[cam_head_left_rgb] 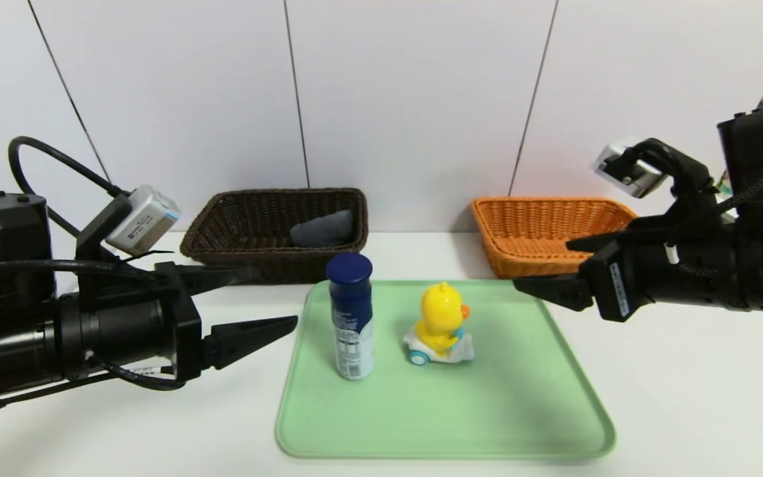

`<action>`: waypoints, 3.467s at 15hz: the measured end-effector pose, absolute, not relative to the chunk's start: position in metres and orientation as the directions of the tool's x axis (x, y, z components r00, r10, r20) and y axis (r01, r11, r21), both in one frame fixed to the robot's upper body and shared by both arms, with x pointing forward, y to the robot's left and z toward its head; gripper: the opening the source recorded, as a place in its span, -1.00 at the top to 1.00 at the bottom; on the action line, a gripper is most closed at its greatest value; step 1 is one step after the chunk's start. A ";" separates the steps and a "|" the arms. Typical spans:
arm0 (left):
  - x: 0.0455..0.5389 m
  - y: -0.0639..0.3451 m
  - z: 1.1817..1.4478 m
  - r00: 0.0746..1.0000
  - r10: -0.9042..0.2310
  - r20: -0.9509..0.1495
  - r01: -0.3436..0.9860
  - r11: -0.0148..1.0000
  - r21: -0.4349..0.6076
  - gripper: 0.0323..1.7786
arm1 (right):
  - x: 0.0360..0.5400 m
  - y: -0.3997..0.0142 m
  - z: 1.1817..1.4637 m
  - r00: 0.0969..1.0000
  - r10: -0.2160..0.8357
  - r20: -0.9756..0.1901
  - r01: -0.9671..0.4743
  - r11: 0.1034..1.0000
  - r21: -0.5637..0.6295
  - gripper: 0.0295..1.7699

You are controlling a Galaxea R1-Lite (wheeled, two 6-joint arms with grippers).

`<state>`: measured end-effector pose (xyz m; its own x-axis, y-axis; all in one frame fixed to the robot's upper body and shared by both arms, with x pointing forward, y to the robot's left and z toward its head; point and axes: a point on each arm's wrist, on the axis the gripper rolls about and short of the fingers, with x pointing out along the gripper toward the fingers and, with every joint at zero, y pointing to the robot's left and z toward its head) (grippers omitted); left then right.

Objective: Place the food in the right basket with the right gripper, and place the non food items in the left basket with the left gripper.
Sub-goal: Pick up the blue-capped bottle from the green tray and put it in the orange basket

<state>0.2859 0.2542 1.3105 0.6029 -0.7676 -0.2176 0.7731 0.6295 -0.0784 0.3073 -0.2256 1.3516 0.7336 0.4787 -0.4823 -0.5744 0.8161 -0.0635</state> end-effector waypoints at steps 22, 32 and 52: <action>0.271 0.282 1.332 0.726 -0.646 -0.236 0.637 0.761 -0.123 -0.90 | 0.328 -0.111 1.336 0.462 0.813 -0.354 -0.875 0.482 -0.035 -0.92; 0.272 0.282 1.332 0.727 -0.645 -0.236 0.635 0.762 -0.124 -0.90 | 0.338 -0.084 1.316 0.419 0.819 -0.393 -0.891 0.454 -0.006 -0.92; 0.268 0.283 1.334 0.730 -0.645 -0.226 0.635 0.763 -0.123 -0.90 | 0.367 -0.055 1.294 0.398 0.793 -0.462 -0.889 0.458 0.021 -0.92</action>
<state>0.2679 0.2827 1.3337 0.7304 -0.6445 -0.2260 0.6350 0.7627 -0.1226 0.3675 -0.0548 1.2939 0.3975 0.7926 -0.4624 -0.8886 0.4581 0.0213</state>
